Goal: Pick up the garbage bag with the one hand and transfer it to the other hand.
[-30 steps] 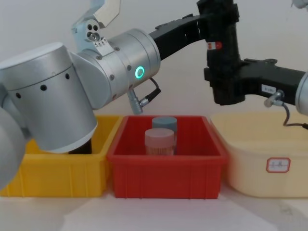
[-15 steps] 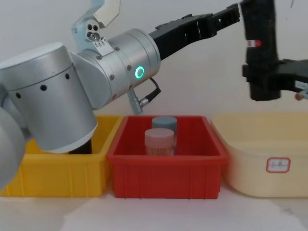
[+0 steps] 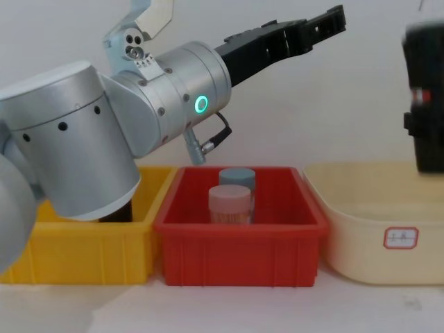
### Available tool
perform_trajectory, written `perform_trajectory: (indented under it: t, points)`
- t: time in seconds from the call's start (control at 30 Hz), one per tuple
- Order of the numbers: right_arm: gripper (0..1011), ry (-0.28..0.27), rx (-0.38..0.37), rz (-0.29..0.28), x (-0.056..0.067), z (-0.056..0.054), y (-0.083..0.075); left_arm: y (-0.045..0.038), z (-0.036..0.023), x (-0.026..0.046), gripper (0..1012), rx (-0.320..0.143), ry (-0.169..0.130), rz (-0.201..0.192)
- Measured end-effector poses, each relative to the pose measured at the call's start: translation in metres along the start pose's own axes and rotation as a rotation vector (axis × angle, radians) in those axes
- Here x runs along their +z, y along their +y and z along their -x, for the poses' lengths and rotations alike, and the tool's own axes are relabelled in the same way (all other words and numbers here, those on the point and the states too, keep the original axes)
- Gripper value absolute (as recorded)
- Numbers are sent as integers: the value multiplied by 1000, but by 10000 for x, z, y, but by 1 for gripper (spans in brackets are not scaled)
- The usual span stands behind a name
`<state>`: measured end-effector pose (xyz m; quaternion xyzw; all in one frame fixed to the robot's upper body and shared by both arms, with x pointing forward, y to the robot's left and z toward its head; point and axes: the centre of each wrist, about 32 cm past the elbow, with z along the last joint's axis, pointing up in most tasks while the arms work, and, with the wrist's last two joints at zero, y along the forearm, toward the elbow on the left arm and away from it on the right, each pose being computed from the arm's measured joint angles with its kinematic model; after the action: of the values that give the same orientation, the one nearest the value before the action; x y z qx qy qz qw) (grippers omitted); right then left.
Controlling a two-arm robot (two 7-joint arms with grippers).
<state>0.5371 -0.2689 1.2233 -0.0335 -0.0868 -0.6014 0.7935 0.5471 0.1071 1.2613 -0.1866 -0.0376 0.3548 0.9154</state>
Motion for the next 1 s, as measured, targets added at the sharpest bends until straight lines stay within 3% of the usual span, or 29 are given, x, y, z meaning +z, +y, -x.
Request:
perform_trajectory:
  t: [0.23,0.53,0.83,1.0]
  points:
    - [792,-7,-20,17,-32,-33,-46,0,0,0,1001,0,0,0]
    - [1001,-17,-16,0,7,-14,-100,0,0,0,1001,0,0,0]
    - [1000,-24,22,-56,134,55,-144,0,0,0,1001,0,0,0]
    - [1000,-25,68,-116,280,128,-169,0,0,0,1001,0,0,0]
